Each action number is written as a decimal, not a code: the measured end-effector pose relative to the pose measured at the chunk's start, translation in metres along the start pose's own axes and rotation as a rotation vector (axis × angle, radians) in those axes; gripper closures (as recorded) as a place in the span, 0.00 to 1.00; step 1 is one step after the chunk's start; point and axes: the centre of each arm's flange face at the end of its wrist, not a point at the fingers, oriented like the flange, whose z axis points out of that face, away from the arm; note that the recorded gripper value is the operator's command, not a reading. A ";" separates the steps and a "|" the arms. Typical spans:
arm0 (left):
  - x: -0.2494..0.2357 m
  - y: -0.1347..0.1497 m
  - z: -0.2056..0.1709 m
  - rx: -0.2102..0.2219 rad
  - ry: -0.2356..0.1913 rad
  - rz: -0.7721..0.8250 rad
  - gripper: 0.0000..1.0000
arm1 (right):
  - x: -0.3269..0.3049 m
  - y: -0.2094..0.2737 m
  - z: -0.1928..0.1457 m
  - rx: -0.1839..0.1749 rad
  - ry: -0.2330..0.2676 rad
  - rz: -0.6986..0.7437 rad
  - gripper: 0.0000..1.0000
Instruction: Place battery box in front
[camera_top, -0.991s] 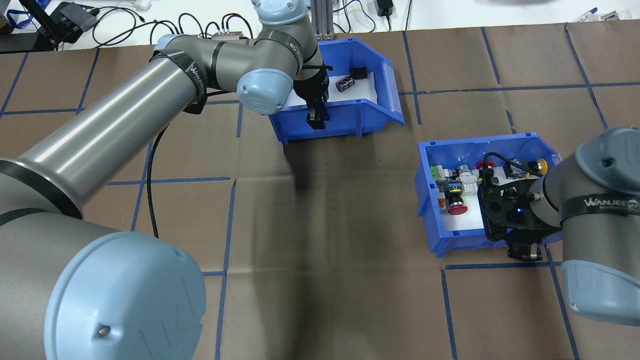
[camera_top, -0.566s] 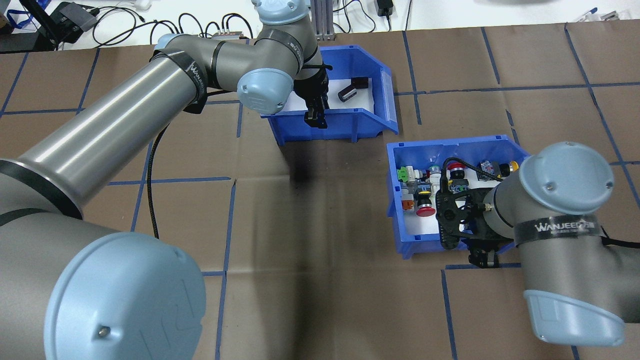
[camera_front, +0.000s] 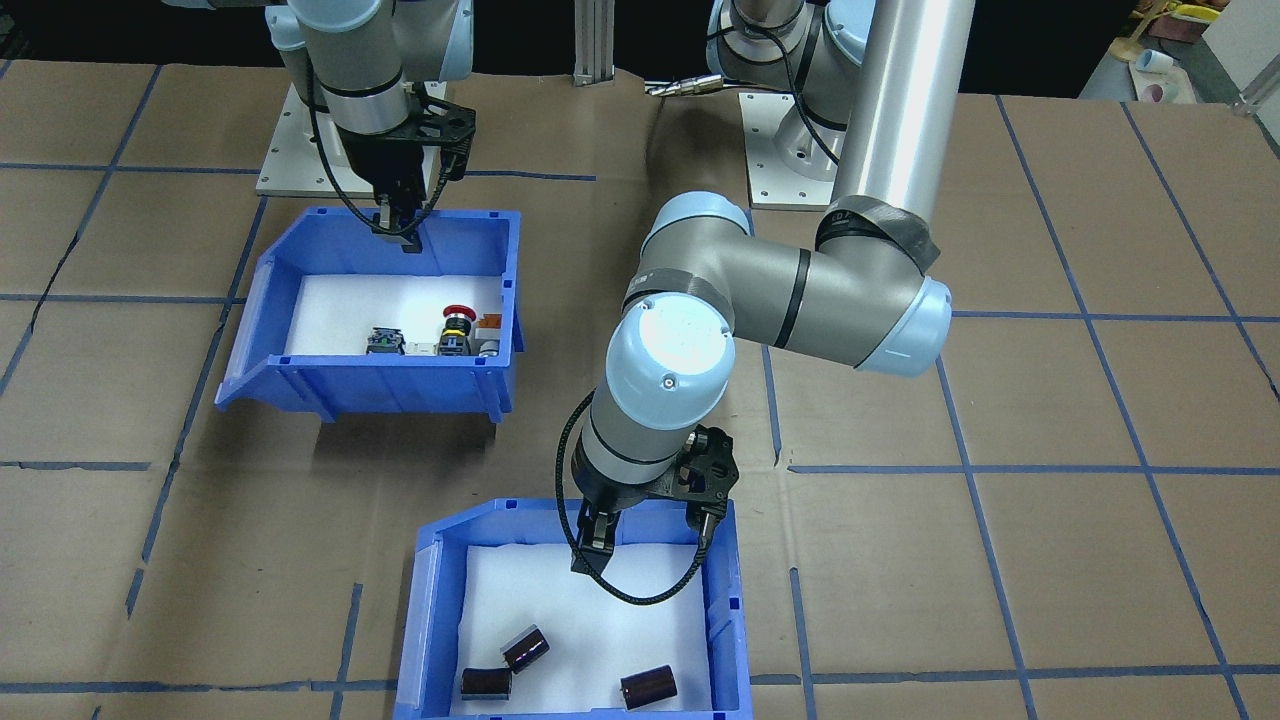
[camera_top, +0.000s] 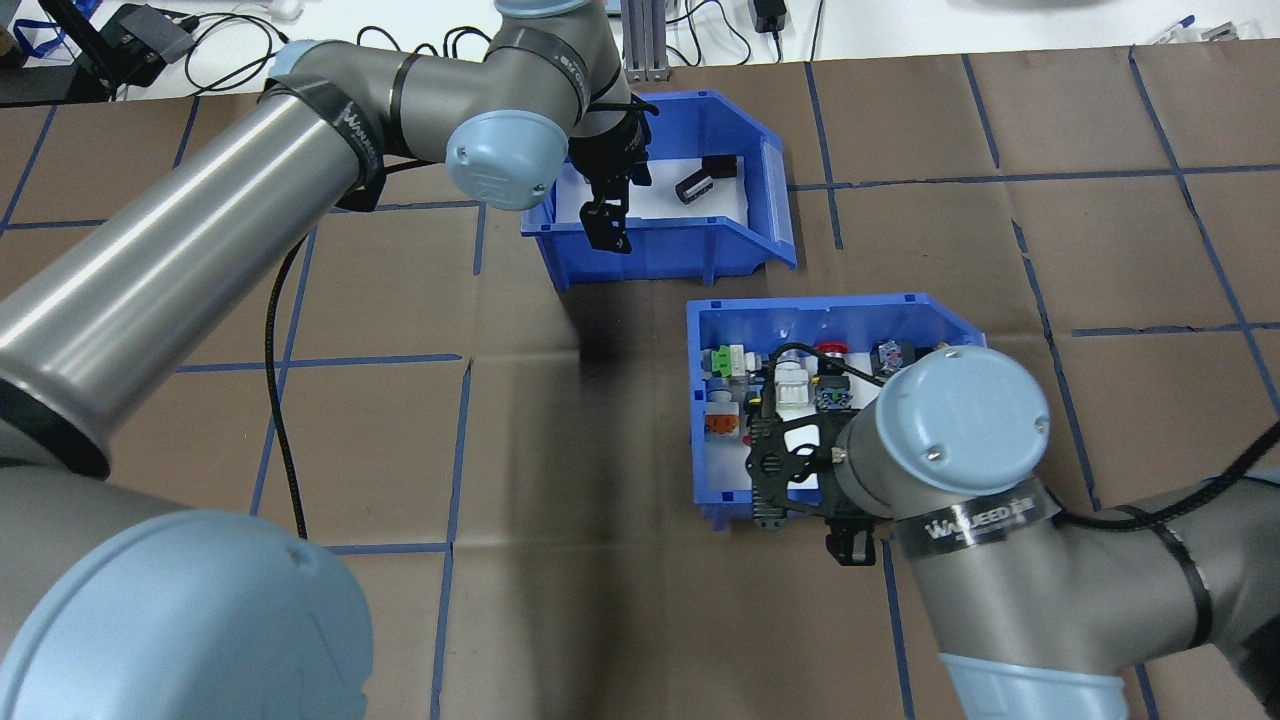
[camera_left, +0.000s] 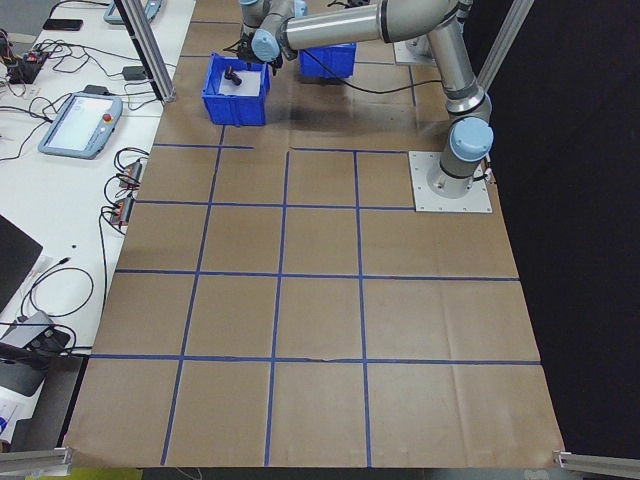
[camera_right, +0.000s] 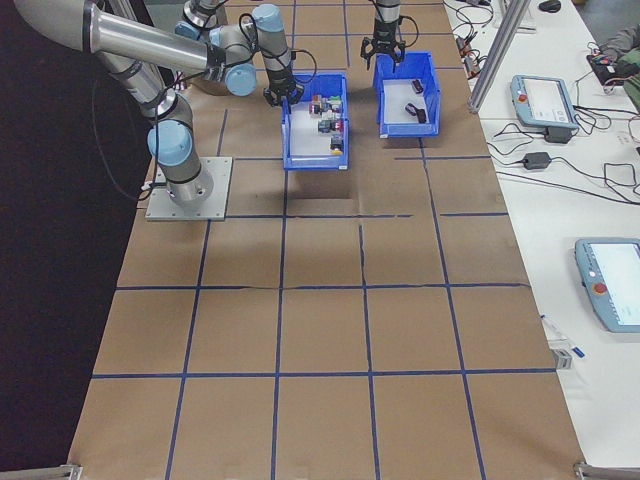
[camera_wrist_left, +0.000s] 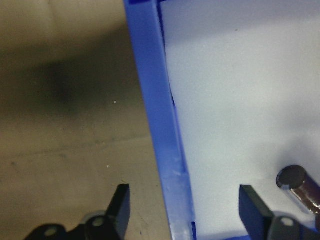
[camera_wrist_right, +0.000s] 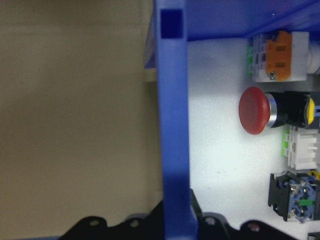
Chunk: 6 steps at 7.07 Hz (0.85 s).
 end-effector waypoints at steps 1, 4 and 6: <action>-0.016 -0.005 -0.031 0.024 -0.027 0.158 0.01 | -0.003 -0.026 0.004 0.004 0.014 -0.013 0.95; -0.092 -0.020 -0.126 -0.015 -0.125 0.727 0.01 | -0.002 -0.081 0.019 0.000 -0.006 -0.016 0.94; -0.161 -0.012 -0.152 -0.060 -0.126 1.054 0.01 | 0.001 -0.104 0.031 -0.016 -0.025 -0.023 0.92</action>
